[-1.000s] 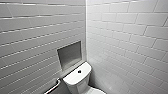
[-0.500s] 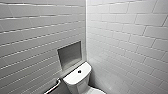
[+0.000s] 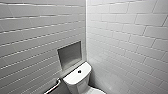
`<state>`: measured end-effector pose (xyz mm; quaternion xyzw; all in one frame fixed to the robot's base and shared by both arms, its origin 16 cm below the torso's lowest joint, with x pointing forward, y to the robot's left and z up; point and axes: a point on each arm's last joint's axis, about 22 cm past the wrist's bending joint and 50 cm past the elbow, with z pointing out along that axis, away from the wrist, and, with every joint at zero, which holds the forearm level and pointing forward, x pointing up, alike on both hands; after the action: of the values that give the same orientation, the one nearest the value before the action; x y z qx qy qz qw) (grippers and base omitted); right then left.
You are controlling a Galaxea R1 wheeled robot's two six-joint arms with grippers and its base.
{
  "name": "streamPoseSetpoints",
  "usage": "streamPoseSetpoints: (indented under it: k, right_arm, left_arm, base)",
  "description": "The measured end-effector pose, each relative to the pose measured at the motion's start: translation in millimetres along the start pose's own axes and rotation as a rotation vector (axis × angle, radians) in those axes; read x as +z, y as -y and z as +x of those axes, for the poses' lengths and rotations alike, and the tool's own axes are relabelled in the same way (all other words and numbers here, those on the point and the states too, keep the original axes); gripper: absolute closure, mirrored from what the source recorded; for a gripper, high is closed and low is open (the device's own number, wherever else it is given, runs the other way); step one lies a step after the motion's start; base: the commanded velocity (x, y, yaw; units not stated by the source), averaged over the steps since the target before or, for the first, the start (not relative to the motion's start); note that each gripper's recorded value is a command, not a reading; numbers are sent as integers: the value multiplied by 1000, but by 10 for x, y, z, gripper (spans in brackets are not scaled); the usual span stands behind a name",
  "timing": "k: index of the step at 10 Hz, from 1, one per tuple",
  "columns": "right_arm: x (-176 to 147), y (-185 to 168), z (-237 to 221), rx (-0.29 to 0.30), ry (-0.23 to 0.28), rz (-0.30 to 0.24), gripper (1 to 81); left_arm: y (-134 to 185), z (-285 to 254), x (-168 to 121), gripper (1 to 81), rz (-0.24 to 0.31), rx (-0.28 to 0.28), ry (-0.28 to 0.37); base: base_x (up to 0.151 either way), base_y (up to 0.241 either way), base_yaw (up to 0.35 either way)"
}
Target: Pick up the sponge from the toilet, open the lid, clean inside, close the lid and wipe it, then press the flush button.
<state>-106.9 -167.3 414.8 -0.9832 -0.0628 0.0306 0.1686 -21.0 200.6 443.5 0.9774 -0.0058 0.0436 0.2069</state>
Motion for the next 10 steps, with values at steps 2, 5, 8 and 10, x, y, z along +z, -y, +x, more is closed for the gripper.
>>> streamPoseSetpoints:
  k: [2,5,8,10]
  right_arm:
    - [2,0,13,-1,-1,0,811]
    - [5,0,47,-1,-6,0,811]
    - [4,-3,54,-1,-10,0,811]
    - [3,-3,62,0,-12,0,811]
  left_arm:
    - [-121,397,-226,10,-82,22,-51]
    - [-212,1076,-740,10,-174,59,-120]
    - [-428,2204,-1365,10,-250,111,-239]
    - [-519,2691,-1660,10,-278,101,-278]
  base:
    - [0,0,0]
    - [0,0,0]
    - [0,0,0]
    - [0,0,0]
